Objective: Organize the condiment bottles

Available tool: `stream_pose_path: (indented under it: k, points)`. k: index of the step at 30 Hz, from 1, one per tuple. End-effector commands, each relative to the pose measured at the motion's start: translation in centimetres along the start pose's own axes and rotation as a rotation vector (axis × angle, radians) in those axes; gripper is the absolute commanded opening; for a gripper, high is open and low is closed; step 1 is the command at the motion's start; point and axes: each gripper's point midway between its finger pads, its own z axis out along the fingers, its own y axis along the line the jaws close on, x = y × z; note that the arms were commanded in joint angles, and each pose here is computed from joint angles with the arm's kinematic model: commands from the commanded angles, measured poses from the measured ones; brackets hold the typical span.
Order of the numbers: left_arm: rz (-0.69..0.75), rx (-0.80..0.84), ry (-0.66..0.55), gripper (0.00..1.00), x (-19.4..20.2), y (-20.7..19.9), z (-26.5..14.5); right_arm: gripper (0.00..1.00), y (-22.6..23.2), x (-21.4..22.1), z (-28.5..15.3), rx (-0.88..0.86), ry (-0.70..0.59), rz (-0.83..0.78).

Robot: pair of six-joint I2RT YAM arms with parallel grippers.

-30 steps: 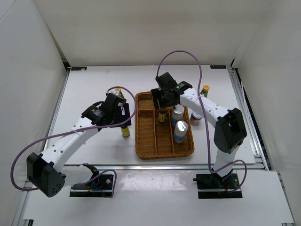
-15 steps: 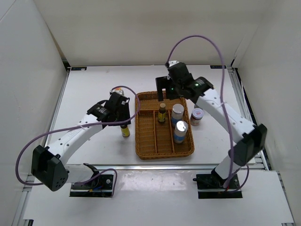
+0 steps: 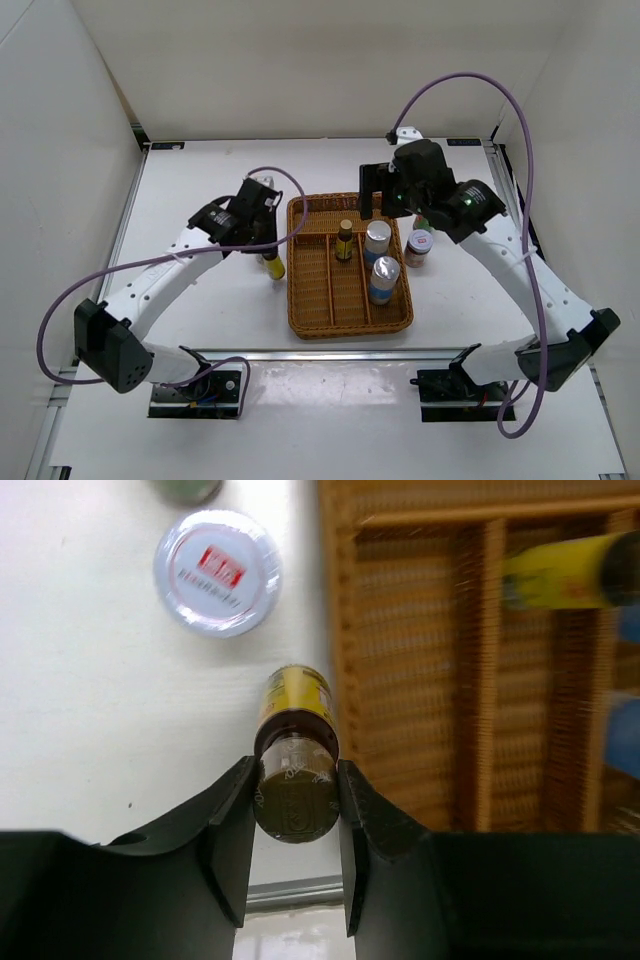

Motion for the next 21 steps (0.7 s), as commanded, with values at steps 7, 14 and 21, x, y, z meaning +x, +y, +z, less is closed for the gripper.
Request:
stream_pose_path:
  k: [7,14,21]
  points:
    - [0.034,0.322,-0.168,0.11,-6.7,-7.8,-9.4,0.99,-3.9,-0.1,-2.7,0.128,-0.054,0.025]
    - [0.195,0.458,-0.066,0.11,-3.5,-16.4,-8.4,0.99,-7.5,0.2,-3.4,0.213,-0.050,0.080]
    - [0.252,0.476,-0.020,0.11,-1.1,-19.2,-6.4,0.99,-11.3,0.0,-5.2,0.293,-0.076,0.141]
